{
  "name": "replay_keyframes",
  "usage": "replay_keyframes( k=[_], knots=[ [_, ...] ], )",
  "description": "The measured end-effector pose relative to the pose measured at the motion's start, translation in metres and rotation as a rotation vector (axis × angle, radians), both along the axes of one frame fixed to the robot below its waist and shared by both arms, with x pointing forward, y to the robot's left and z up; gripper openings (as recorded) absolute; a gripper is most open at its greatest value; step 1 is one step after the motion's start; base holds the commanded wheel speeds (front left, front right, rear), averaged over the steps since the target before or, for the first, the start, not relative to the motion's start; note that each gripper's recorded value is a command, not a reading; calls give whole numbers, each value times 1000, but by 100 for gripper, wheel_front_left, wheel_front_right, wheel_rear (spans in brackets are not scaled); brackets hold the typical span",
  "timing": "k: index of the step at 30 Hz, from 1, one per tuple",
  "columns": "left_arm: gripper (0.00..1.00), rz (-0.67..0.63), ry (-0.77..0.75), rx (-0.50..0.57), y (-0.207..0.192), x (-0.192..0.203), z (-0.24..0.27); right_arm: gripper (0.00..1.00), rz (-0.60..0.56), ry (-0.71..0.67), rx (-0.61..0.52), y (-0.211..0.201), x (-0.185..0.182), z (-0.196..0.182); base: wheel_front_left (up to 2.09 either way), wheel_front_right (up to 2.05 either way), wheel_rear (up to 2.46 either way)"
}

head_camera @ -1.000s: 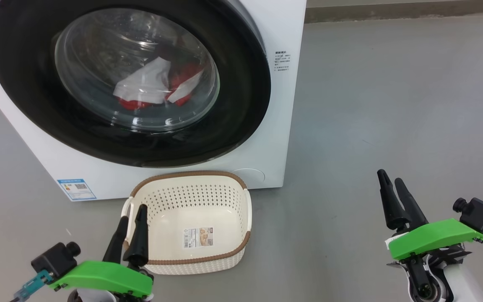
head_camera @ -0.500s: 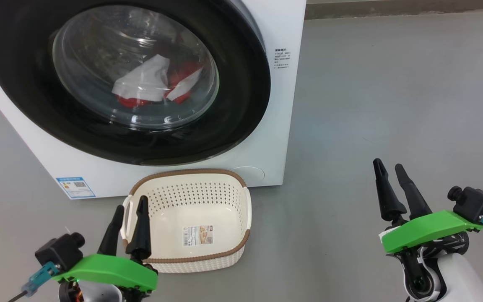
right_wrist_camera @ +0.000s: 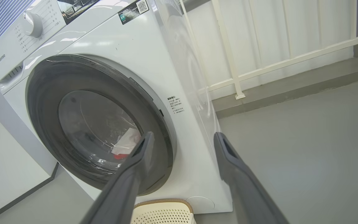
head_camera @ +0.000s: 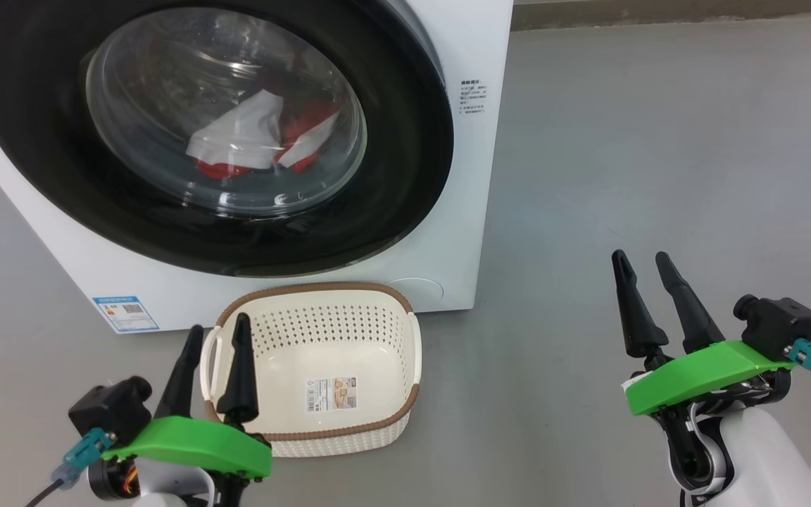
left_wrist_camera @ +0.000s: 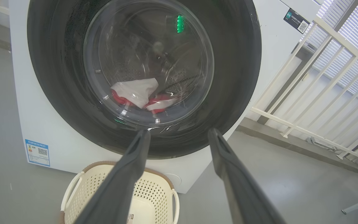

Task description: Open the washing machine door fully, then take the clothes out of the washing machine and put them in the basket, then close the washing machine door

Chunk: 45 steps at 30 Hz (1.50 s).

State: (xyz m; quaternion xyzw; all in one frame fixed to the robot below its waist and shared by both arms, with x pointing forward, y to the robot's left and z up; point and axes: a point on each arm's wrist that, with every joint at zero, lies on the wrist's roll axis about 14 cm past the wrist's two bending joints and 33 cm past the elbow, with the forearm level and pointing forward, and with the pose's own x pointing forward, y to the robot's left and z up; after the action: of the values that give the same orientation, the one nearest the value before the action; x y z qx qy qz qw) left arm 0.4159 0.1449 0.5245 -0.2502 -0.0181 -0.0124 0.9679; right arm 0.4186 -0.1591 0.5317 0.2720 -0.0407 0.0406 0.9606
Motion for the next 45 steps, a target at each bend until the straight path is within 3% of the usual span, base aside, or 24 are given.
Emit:
replay_keyframes(
  k=[28, 45],
  knots=[
    [100, 35, -142, 299, -10, 10, 32, 100, 22, -123, -311, 11, 12, 25, 0, 0, 0],
    [100, 60, -128, 324, -4, 10, 29, 100, 36, -59, -325, 12, 16, 5, 0, 0, 0]
  ],
)
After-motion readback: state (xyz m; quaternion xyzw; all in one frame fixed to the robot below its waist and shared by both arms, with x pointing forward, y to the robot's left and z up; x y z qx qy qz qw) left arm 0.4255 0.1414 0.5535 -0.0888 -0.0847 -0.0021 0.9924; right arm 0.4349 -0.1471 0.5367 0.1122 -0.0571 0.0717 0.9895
